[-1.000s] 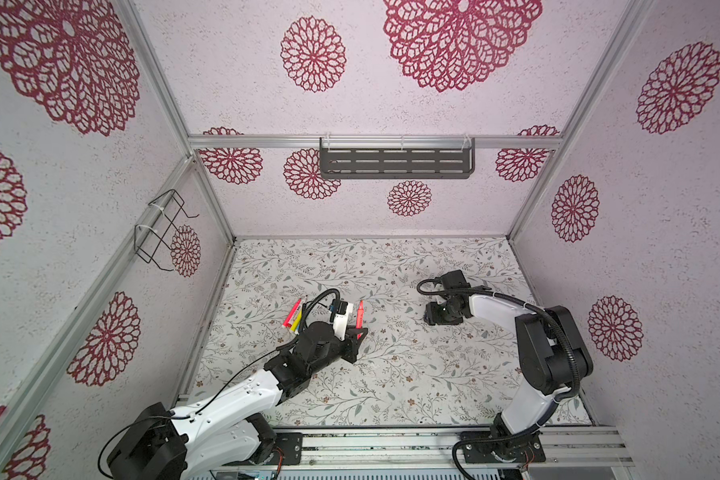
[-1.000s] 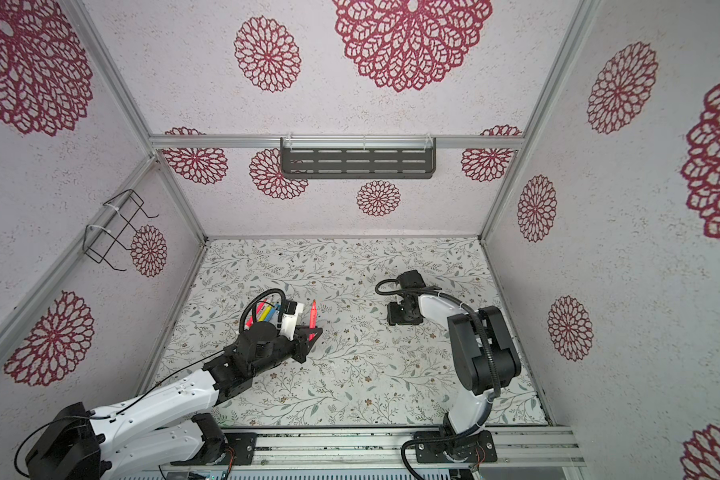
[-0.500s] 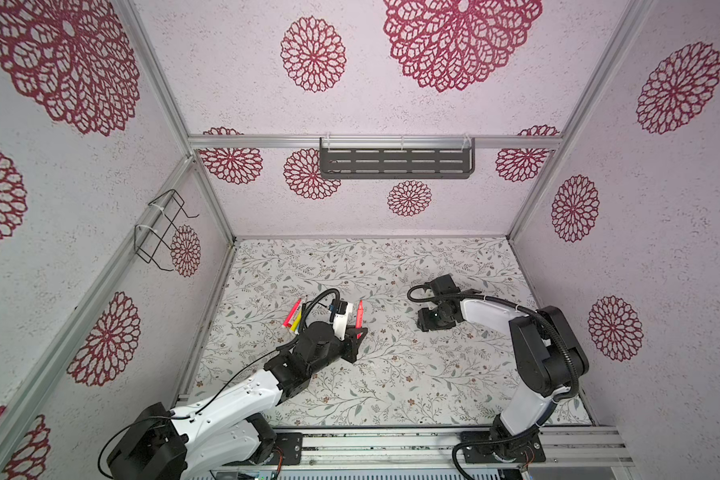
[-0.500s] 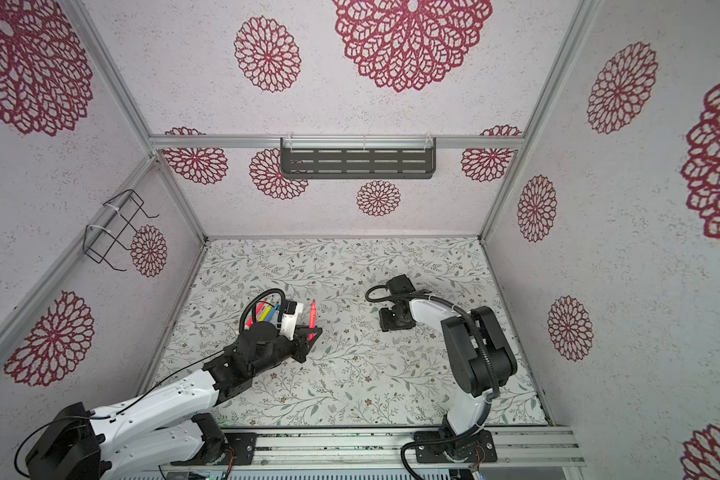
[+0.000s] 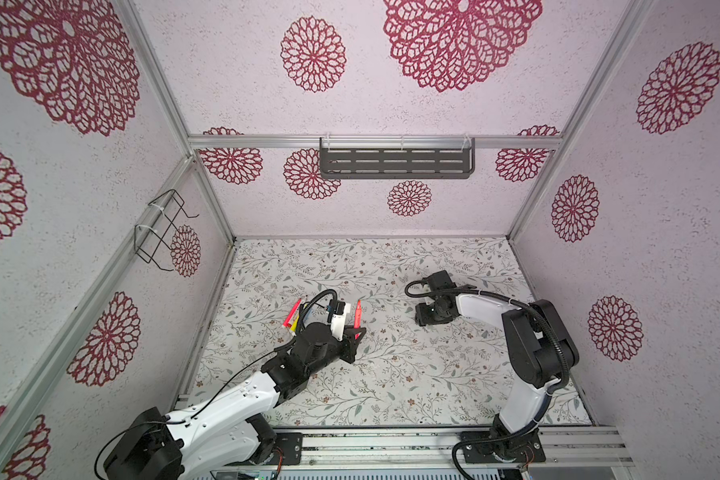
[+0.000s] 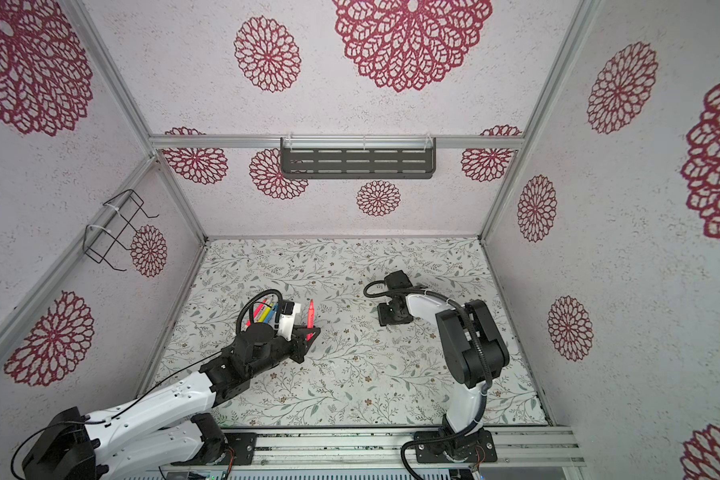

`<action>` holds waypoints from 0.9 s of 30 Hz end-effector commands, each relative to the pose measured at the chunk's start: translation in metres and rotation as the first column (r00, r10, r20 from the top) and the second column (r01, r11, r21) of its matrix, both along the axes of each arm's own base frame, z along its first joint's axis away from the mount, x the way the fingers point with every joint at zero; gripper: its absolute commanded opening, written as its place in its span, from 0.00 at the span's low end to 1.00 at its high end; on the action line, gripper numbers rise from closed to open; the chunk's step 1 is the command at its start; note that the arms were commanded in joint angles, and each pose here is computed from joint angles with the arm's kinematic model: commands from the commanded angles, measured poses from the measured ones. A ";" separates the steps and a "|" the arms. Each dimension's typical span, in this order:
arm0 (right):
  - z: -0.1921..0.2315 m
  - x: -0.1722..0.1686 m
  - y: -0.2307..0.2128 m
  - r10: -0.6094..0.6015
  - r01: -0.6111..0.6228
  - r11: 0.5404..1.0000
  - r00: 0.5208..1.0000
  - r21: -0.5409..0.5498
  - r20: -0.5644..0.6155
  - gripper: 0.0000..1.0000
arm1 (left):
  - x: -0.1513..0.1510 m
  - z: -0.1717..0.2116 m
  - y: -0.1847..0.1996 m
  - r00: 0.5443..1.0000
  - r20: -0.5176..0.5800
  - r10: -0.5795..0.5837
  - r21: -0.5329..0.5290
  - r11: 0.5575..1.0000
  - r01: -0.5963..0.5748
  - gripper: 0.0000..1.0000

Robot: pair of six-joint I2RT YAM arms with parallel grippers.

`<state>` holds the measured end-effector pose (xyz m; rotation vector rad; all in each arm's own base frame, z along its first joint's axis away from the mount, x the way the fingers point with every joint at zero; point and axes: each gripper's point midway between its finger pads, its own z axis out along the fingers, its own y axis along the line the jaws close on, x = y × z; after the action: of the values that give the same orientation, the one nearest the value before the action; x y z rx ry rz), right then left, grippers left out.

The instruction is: Insert the pens into the pen caps

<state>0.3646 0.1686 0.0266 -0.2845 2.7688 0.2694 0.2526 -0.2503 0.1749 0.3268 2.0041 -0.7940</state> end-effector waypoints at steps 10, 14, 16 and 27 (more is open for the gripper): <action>-0.005 -0.020 0.036 0.130 -0.128 0.991 0.991 0.041 -0.035 0.54 | 0.004 -0.002 0.006 1.000 0.006 0.018 0.008 1.000 -0.018 0.00; -0.009 -0.028 0.029 0.121 -0.120 0.993 0.992 0.020 -0.044 0.54 | 0.006 -0.003 0.006 1.000 0.005 0.020 0.009 1.000 -0.020 0.00; -0.011 -0.035 0.026 0.116 -0.115 0.993 0.992 0.013 -0.047 0.53 | 0.006 -0.004 0.005 1.000 0.001 0.017 0.009 1.000 -0.017 0.00; 0.005 -0.057 0.026 0.123 -0.123 0.992 0.992 0.012 -0.012 0.52 | 0.010 -0.002 0.000 1.000 0.002 0.004 0.008 1.000 -0.004 0.00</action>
<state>0.3200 0.2020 0.0272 -0.4648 2.7351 0.3603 0.2576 -0.2475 0.1633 0.3194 2.0394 -0.7719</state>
